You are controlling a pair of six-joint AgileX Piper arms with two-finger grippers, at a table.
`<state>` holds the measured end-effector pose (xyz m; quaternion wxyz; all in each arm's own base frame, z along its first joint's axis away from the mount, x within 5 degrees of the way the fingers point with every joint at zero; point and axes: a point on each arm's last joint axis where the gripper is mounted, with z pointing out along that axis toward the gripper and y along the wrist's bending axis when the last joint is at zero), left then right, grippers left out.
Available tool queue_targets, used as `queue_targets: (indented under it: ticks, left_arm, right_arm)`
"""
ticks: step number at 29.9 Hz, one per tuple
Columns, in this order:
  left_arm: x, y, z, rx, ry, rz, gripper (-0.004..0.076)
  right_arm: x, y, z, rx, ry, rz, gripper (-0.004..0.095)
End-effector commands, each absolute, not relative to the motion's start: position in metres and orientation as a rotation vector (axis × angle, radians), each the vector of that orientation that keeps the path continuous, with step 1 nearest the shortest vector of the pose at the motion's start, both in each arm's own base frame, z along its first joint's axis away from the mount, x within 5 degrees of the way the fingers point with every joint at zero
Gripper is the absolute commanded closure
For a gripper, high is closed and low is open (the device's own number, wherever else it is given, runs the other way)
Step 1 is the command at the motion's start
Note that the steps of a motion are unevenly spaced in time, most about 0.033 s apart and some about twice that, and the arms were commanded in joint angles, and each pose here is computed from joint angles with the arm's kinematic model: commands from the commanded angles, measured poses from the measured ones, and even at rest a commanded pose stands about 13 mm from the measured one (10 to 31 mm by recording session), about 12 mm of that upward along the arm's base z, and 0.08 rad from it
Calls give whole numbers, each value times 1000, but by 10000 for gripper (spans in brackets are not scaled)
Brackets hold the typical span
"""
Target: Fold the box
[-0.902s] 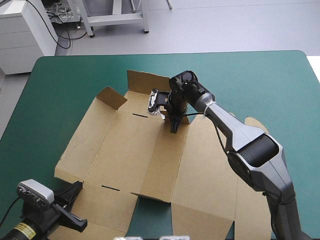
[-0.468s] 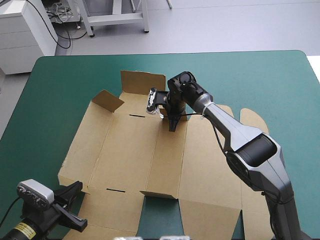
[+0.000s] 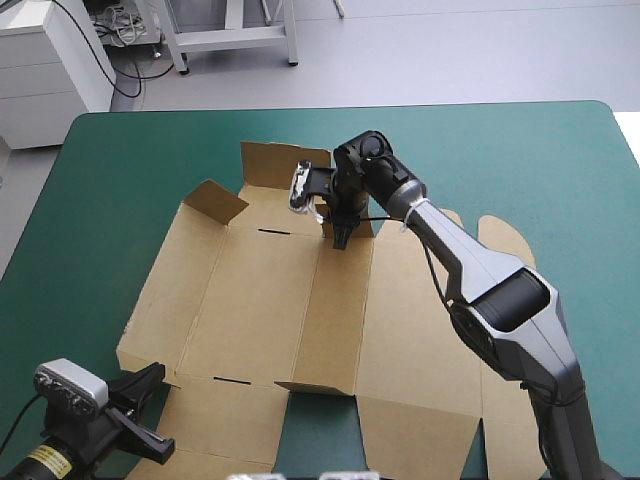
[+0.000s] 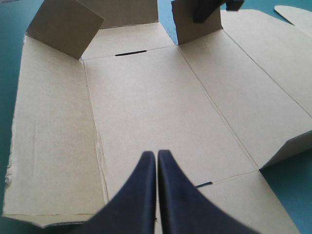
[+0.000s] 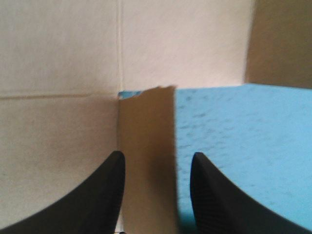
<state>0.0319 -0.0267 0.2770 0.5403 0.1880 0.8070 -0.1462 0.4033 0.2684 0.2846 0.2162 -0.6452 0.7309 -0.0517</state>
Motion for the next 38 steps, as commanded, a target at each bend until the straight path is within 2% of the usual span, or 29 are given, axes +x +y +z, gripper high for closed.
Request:
queue_targets:
  ticks: [1, 6, 9, 12, 15, 19, 23, 28, 33, 38]
  left_arm:
    - [34, -27, 290, 412, 1840, -367, 731]
    - [34, -27, 290, 412, 1840, -367, 731]
    - [34, -27, 290, 412, 1840, -367, 731]
    - [34, -27, 290, 412, 1840, -367, 731]
    - [34, -27, 290, 412, 1840, -367, 731]
    - [34, -27, 290, 412, 1840, -367, 731]
    - [34, -27, 290, 412, 1840, -367, 731]
    - [34, -27, 290, 412, 1840, -367, 731]
    - [34, -27, 290, 412, 1840, -367, 731]
    - [34, -27, 290, 412, 1840, -367, 731]
  right_arm:
    - [385, 258, 381, -1552, 1865, -129, 448]
    - [355, 237, 451, -1272, 1842, -49, 448]
    - [334, 223, 481, -1165, 1830, -3, 494]
    - [308, 205, 507, -1036, 1841, 60, 637]
    - [275, 183, 529, -946, 1844, 110, 903]
    - [228, 149, 544, -869, 1853, 132, 924]
    - [178, 115, 535, -839, 1888, 155, 924]
    - [121, 77, 499, -750, 1892, 210, 924]
    - [75, 46, 447, -621, 1839, 301, 924]
    - [47, 28, 386, -534, 1817, 366, 923]
